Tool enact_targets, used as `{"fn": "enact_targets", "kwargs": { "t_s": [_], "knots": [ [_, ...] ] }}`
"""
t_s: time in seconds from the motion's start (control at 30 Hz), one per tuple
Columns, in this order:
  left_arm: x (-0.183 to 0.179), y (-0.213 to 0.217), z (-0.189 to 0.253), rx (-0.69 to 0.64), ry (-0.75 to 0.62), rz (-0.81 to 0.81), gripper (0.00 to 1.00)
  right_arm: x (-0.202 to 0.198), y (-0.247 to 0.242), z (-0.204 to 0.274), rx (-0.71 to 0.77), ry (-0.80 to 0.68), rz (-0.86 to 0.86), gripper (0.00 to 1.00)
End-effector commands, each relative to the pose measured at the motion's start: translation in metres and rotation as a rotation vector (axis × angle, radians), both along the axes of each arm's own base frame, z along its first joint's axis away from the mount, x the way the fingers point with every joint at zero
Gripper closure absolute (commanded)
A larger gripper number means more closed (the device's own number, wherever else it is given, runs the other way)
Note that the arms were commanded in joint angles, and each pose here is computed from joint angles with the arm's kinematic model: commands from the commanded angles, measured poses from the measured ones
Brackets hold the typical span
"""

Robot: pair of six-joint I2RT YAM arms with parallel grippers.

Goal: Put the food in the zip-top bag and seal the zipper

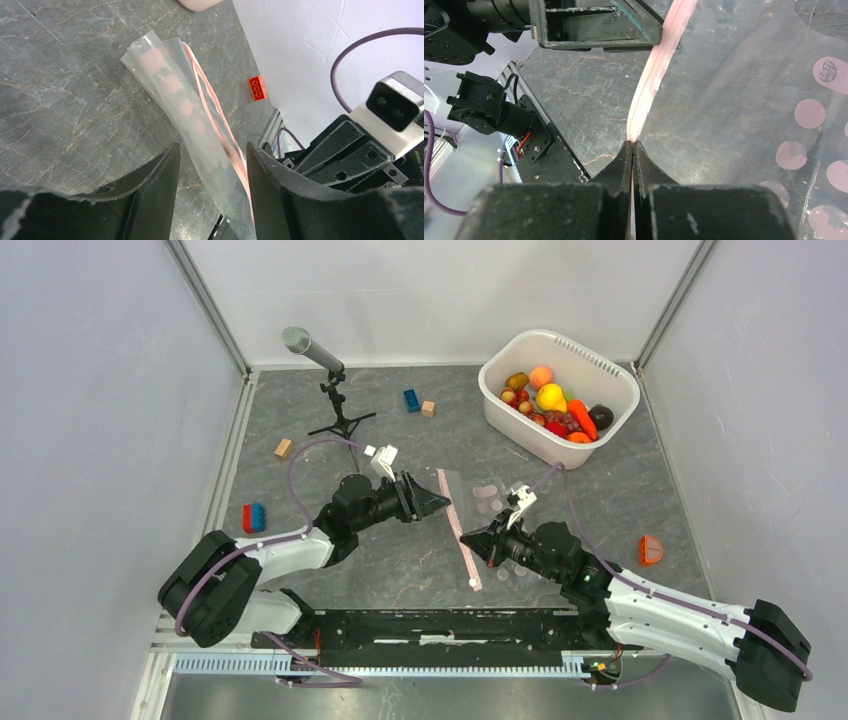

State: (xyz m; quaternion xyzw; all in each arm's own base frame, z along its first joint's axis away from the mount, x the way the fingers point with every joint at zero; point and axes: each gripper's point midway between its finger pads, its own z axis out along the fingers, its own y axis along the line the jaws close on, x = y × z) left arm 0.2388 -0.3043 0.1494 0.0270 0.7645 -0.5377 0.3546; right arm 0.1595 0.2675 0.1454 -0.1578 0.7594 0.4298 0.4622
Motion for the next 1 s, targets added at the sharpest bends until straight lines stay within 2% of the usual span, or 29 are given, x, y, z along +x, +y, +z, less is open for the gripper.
{"fn": "enact_targets", "kwargs": {
  "t_s": [0.0, 0.17, 0.33, 0.97],
  "knots": [
    [0.0, 0.001, 0.03, -0.074, -0.072, 0.015, 0.41, 0.006, -0.002, 0.004, 0.022, -0.014, -0.038, 1.0],
    [0.001, 0.012, 0.024, -0.042, -0.074, 0.067, 0.4, 0.008, -0.004, 0.004, 0.031, -0.01, -0.058, 1.0],
    [0.006, 0.023, 0.002, 0.043, -0.022, 0.132, 0.41, 0.007, -0.003, 0.005, 0.037, -0.012, -0.051, 1.0],
    [0.01, 0.007, 0.014, -0.021, -0.015, 0.088, 0.4, 0.001, 0.004, 0.005, 0.033, -0.016, 0.004, 1.0]
  ]
}}
